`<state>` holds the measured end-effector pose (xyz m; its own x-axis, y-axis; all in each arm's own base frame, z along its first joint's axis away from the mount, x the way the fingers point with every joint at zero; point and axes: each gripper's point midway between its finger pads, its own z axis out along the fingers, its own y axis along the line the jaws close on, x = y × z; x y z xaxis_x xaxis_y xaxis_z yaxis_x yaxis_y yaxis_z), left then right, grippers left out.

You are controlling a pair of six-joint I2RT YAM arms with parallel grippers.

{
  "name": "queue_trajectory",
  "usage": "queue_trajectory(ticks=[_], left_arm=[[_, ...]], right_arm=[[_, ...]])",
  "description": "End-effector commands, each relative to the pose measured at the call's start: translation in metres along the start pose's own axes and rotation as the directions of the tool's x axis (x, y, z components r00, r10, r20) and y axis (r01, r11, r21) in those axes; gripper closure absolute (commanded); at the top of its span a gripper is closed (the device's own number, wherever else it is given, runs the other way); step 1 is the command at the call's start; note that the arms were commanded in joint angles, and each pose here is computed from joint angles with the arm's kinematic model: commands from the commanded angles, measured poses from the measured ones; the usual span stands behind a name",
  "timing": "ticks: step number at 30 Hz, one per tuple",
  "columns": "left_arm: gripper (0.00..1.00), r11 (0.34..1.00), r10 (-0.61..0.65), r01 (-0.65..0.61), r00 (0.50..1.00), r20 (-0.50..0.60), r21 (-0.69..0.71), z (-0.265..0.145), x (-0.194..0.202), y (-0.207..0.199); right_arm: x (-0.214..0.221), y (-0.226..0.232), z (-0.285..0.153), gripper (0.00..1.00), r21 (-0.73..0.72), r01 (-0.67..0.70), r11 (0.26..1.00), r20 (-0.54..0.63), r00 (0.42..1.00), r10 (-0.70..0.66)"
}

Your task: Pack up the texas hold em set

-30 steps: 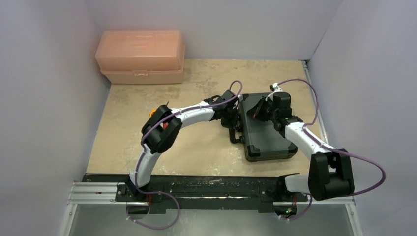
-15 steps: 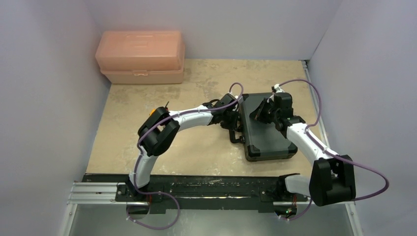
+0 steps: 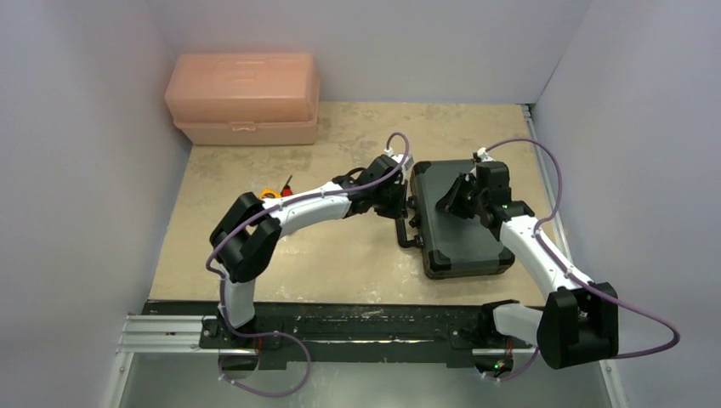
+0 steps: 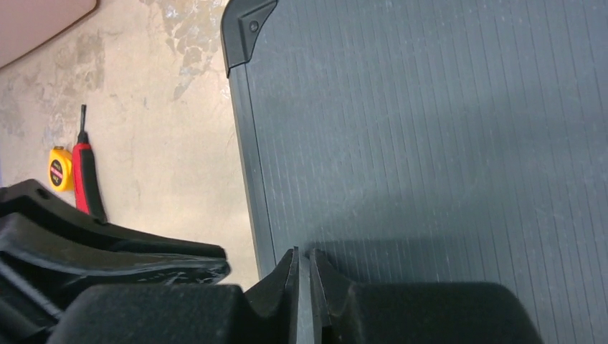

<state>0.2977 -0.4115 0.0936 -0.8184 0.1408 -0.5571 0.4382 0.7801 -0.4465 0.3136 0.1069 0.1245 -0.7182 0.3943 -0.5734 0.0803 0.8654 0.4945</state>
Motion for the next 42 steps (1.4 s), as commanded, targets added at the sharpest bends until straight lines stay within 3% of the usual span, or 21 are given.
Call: queue_trajectory(ticks=[1, 8, 19, 29, 31, 37, 40, 42], left_arm=[[0.86, 0.999, 0.036, -0.037, 0.994, 0.108, 0.007, -0.030, -0.026, -0.005], [0.68, 0.997, 0.069, -0.064, 0.983, 0.171, -0.036, -0.067, -0.033, 0.004], [0.40, 0.986, 0.154, -0.127, 0.940, 0.305, -0.108, -0.140, -0.042, 0.014], [0.26, 0.972, 0.222, -0.154, 0.856, 0.467, -0.179, -0.228, -0.042, 0.031], [0.25, 0.964, 0.247, -0.158, 0.826, 0.506, -0.213, -0.249, -0.043, 0.037], [0.12, 0.926, 0.304, -0.085, 0.745, 0.594, -0.367, -0.310, -0.047, 0.068], [0.02, 0.902, 0.335, -0.057, 0.715, 0.613, -0.427, -0.331, -0.047, 0.080], [0.00, 0.888, 0.356, -0.048, 0.700, 0.619, -0.457, -0.343, -0.048, 0.085]], right_arm=[[-0.011, 0.004, -0.017, 0.85, 0.018, 0.023, 1.000, 0.028, 0.999, -0.023], [-0.036, 0.027, -0.041, 0.72, -0.046, 0.053, 0.998, 0.111, 0.993, -0.048], [-0.068, 0.068, -0.085, 0.67, -0.179, 0.138, 0.974, 0.258, 0.962, -0.089], [-0.088, 0.106, -0.144, 0.57, -0.301, 0.288, 0.909, 0.447, 0.885, -0.132], [-0.093, 0.112, -0.157, 0.53, -0.311, 0.315, 0.897, 0.493, 0.860, -0.131], [-0.104, 0.118, -0.183, 0.25, -0.318, 0.319, 0.893, 0.577, 0.812, -0.084], [-0.106, 0.120, -0.188, 0.18, -0.330, 0.321, 0.888, 0.596, 0.800, -0.068], [-0.108, 0.121, -0.191, 0.17, -0.331, 0.318, 0.888, 0.606, 0.793, -0.058]])
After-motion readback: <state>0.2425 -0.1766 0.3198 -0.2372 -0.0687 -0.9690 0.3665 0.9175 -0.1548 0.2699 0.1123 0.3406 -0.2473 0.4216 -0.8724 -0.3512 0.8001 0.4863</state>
